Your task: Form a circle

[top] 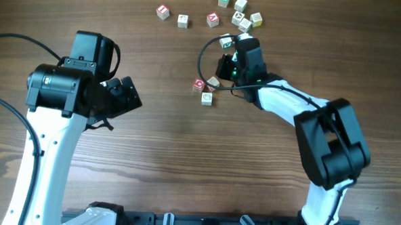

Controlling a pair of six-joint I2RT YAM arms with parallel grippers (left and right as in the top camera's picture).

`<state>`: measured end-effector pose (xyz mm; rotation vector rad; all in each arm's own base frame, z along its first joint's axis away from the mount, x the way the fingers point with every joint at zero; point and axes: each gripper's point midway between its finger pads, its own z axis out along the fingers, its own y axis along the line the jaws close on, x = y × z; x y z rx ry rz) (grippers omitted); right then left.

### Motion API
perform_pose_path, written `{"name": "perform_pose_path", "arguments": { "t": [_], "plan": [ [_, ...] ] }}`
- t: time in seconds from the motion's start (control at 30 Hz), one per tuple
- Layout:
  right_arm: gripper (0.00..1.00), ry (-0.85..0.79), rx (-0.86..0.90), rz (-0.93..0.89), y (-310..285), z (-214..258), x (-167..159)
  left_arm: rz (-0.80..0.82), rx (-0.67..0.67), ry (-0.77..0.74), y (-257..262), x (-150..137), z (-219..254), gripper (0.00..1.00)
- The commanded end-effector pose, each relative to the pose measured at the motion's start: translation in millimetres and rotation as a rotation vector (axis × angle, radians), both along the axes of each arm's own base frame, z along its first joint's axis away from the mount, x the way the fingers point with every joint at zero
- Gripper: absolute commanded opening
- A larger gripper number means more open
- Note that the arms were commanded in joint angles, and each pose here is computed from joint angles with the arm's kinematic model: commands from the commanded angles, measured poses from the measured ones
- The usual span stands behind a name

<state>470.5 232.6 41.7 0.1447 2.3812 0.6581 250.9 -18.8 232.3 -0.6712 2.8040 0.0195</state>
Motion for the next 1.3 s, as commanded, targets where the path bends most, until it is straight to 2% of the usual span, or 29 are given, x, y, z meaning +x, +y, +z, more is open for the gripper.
{"name": "perform_pose_path", "arguments": {
  "t": [0.0,1.27],
  "plan": [
    [0.05,-0.005,0.029,0.033,12,7,7,0.02,0.011,-0.012,3,0,3,1.0],
    [0.05,0.154,0.029,0.113,27,-19,-28,0.02,0.011,-0.012,3,0,3,1.0]
  ]
}}
